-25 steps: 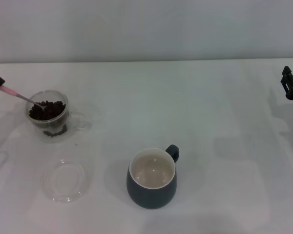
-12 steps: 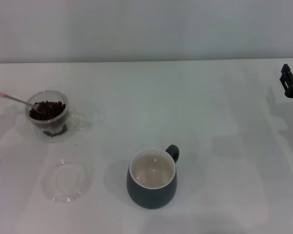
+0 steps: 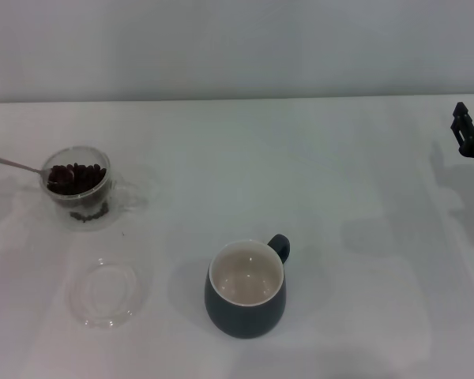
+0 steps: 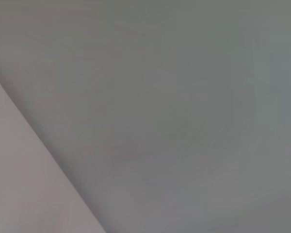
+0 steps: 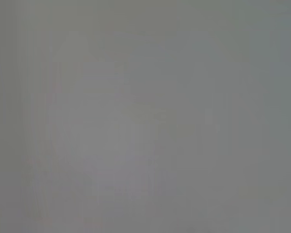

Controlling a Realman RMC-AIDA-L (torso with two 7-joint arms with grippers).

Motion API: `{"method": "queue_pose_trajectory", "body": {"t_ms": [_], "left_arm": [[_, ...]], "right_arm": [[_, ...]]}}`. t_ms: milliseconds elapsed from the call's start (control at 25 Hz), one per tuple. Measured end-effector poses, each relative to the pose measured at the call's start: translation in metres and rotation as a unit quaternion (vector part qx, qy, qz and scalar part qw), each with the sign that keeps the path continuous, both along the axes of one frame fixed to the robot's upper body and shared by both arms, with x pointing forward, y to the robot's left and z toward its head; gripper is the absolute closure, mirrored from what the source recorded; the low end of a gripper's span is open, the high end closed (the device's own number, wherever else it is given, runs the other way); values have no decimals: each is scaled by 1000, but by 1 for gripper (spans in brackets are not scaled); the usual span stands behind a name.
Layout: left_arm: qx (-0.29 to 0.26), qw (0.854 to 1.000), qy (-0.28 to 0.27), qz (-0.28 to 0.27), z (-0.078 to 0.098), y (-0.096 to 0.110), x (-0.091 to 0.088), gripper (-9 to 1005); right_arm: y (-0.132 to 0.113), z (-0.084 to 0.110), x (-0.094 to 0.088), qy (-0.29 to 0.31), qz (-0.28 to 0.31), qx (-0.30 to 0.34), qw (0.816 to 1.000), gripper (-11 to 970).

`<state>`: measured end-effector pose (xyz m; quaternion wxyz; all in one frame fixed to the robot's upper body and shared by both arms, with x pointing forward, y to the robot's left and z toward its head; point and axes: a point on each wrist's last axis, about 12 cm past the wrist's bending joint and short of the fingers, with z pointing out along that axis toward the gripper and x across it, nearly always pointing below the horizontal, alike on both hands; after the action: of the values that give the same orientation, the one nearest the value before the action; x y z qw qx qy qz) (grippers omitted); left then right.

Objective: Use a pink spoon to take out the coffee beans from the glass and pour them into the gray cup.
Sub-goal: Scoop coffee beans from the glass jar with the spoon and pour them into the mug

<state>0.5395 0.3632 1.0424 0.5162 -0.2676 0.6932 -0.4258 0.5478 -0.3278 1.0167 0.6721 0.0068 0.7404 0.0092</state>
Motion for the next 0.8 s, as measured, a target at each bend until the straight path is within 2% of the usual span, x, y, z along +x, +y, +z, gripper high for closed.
{"method": "queue_pose_trajectory", "body": {"t_ms": [360,800], "left_arm": [[-22,999,-35,-16,6,-7,-5,862],[-43,998,-34,-36,-3,-33,-9,863]], "right_arm": [[1,1,0,-3,4,0,1000,397],[4,2,2,-5,10,-3,1000,394]]}}
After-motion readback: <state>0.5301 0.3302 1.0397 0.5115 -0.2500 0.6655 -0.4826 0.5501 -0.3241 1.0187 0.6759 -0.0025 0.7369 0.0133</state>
